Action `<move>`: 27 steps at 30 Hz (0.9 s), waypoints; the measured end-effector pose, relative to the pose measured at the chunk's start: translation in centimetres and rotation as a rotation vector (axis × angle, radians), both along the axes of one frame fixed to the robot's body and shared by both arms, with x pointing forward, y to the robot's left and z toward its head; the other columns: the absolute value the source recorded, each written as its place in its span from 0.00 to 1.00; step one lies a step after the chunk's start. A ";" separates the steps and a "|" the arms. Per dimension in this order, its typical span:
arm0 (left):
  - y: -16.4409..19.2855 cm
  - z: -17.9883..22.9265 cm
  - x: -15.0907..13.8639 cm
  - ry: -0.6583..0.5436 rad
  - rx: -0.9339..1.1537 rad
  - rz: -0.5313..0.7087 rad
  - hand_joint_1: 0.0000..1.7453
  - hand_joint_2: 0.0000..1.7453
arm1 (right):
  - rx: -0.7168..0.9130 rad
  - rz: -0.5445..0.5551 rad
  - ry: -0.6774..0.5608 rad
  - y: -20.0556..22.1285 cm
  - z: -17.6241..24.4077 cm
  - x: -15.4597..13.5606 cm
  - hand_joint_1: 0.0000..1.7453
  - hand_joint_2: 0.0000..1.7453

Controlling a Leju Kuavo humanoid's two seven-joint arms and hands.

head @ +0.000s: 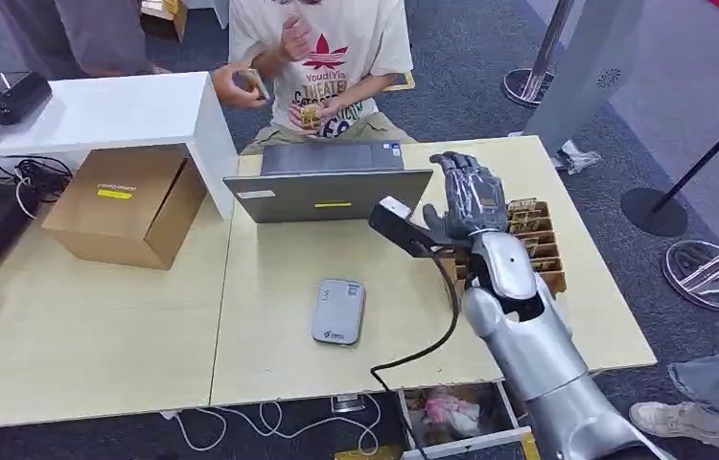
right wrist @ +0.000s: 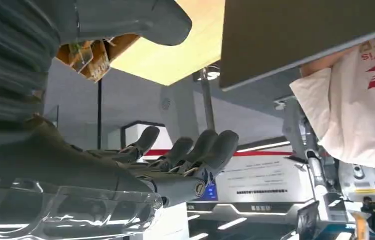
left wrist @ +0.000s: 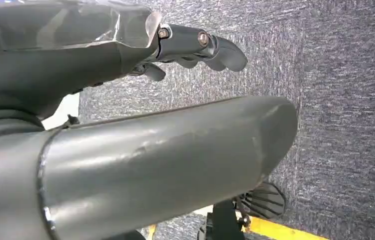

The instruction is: Pass the card to the sensor for recognition and then transmit it.

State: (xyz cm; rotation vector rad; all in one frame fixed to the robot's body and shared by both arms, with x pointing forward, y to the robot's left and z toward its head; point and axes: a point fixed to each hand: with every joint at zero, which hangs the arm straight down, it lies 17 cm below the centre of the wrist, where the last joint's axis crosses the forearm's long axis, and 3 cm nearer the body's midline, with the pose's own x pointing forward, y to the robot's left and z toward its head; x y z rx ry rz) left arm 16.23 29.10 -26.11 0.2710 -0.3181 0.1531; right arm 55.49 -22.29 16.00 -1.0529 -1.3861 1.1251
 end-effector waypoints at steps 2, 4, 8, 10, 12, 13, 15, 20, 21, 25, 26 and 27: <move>0.0 0.0 0.0 0.000 0.000 0.000 0.00 0.00 | 0.002 -0.010 0.003 -0.2 -0.3 -0.4 0.29 1.00; 0.0 0.0 0.0 0.000 0.000 0.000 0.00 0.00 | 0.004 -0.027 0.005 -0.7 -0.7 -1.0 0.30 1.00; 0.0 0.0 0.0 0.000 0.000 0.000 0.00 0.00 | 0.007 -0.059 0.007 -1.4 -1.7 -2.3 0.33 1.00; 0.0 0.0 0.0 0.000 -0.001 0.000 0.00 0.00 | 0.010 -0.077 0.008 -1.8 -2.0 -2.9 0.36 1.00; 0.0 0.0 0.0 0.000 -0.001 0.002 0.00 0.00 | 0.010 -0.089 0.012 -2.1 -2.4 -3.5 0.39 1.00; 0.0 0.0 0.0 0.000 -0.001 0.003 0.00 0.00 | 0.013 -0.097 0.013 -2.3 -2.6 -3.7 0.39 1.00; 0.0 0.0 0.0 0.001 -0.002 0.006 0.00 0.00 | 0.019 -0.105 0.018 -2.6 -3.0 -4.2 0.46 1.00; 0.1 -0.1 -0.2 0.002 -0.006 0.022 0.00 0.00 | 0.021 -0.133 0.030 -3.7 -3.8 -5.2 0.44 1.00; 0.1 -0.1 -0.2 0.001 -0.007 0.026 0.00 0.00 | 0.022 -0.136 0.033 -3.8 -4.0 -5.3 0.48 1.00; 0.1 0.0 -0.2 -0.004 -0.008 0.036 0.00 0.00 | 0.030 -0.157 0.044 -4.7 -4.5 -5.7 0.53 1.00; 0.1 0.0 -0.2 -0.005 -0.008 0.037 0.00 0.00 | 0.033 -0.163 0.046 -5.0 -4.7 -5.7 0.53 1.00; 0.1 0.0 -0.2 -0.005 -0.008 0.038 0.00 0.00 | 0.037 -0.171 0.049 -5.3 -4.8 -5.8 0.55 1.00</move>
